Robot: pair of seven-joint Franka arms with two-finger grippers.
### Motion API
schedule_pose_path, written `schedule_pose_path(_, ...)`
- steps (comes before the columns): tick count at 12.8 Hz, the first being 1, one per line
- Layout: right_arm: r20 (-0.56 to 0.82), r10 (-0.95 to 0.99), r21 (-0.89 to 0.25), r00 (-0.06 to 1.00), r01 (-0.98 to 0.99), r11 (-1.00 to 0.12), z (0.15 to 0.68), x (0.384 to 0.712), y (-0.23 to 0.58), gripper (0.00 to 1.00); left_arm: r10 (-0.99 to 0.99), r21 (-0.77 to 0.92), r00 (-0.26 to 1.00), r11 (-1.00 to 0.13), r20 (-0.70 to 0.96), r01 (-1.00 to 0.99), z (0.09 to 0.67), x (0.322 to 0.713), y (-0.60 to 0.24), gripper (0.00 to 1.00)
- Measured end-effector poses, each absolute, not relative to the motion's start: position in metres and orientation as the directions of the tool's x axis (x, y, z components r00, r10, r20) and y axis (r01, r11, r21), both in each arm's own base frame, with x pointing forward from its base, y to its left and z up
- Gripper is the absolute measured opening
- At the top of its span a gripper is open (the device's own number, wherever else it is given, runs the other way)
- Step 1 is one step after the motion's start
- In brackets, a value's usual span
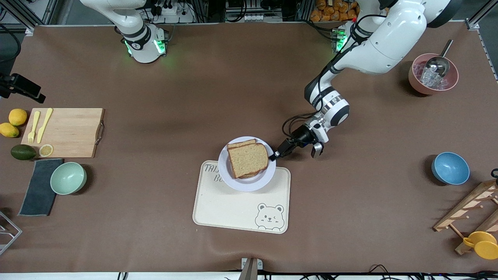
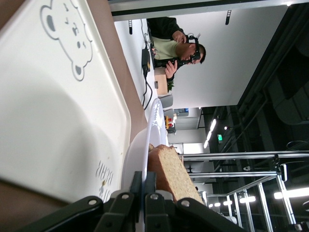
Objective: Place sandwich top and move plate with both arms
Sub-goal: 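Slide the plate onto the white bear tray with the left gripper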
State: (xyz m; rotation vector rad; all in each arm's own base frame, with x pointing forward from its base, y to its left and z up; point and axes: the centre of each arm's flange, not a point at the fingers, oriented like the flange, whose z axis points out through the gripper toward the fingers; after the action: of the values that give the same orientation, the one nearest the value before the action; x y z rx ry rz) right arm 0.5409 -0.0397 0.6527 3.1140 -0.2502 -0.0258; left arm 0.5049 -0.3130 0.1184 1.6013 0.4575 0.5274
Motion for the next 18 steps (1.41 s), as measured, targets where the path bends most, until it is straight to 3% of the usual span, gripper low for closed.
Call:
schedule_pose_path(8, -0.018, -0.159, 0.019, 0.987, -0.159, -0.987, 0.651, 0.542, -0.039, 1.00, 0.613, 0.981, 0.785, -0.190, 0.085, 0.042, 0.102, 0.542, -0.329, 0.06)
schedule_pose_path(16, -0.025, -0.155, 0.020, 0.988, -0.154, -0.988, 0.648, 0.542, -0.037, 1.00, 0.625, 0.987, 0.777, -0.159, 0.077, 0.029, 0.085, 0.560, -0.358, 0.06)
schedule_pose_path(18, -0.026, -0.154, 0.020, 0.988, -0.154, -0.988, 0.648, 0.542, -0.037, 1.00, 0.630, 0.986, 0.772, -0.163, 0.085, 0.024, 0.082, 0.565, -0.356, 0.24)
